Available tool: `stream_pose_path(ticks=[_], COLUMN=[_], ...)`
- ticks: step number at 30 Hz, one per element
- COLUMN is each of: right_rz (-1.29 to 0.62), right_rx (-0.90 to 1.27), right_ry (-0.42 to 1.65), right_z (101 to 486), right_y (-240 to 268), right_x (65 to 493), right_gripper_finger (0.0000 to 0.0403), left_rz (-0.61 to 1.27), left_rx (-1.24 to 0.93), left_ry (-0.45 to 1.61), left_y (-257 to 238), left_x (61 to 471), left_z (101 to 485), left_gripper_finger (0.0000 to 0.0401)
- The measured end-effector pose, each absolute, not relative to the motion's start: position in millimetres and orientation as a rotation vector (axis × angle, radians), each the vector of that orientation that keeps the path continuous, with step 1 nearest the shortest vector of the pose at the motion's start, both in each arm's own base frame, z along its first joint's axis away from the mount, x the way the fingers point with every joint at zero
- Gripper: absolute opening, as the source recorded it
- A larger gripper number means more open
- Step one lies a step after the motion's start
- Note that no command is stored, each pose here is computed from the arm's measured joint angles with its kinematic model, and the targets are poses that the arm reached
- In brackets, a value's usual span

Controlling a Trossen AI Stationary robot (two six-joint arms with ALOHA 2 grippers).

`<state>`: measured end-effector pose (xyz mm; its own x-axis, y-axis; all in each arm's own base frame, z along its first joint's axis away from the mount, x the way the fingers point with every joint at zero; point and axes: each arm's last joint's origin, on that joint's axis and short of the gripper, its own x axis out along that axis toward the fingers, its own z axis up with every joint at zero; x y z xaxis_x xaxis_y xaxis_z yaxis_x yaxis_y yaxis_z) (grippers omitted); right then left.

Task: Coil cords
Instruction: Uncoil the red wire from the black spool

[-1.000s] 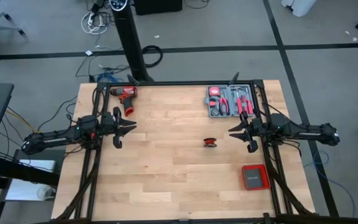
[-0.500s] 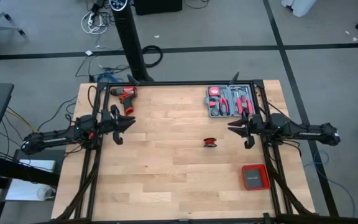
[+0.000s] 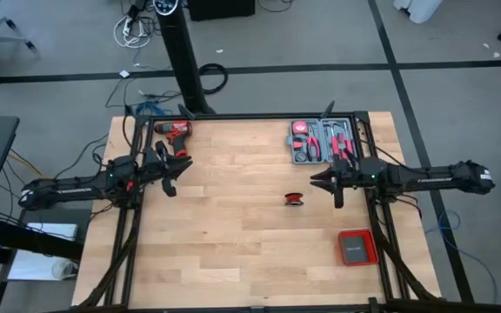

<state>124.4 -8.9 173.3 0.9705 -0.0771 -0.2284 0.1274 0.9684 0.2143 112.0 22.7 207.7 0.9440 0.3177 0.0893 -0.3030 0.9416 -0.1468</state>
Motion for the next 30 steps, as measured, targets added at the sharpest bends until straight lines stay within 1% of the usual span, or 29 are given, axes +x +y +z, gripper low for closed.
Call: stream_pose_path(ticks=[3,6,12,17,21,30], right_rz=[-0.1,-0.105,-0.079,-0.064,-0.041,-0.019], right_rx=[0.21,0.192,0.156,0.134,0.127,0.102], right_ry=[0.271,0.365,0.498,0.597,0.644,0.719], right_z=[179.0,178.6,176.0,172.9,167.4,156.4], right_y=[-9.3,-9.9,-10.2,-10.4,-10.0,-9.9], right_x=[133.1,141.5,157.1,165.2,167.8,171.9], right_gripper_finger=[0.0089,0.0089,0.0089,0.0089,0.0089,0.0089], left_rz=[0.317,0.318,0.291,0.226,0.189,0.078], left_rx=[-0.084,-0.078,-0.083,-0.093,-0.101,-0.134], left_ry=[-0.074,-0.008,0.147,0.258,0.307,0.434], left_y=[23.6,24.9,27.8,29.9,32.5,36.5], left_x=[118.3,126.7,151.1,177.8,201.0,254.1], left_z=[225.8,240.5,260.1,266.6,271.2,263.3], left_gripper_finger=[0.0081,0.0081,0.0081,0.0081,0.0081,0.0081])
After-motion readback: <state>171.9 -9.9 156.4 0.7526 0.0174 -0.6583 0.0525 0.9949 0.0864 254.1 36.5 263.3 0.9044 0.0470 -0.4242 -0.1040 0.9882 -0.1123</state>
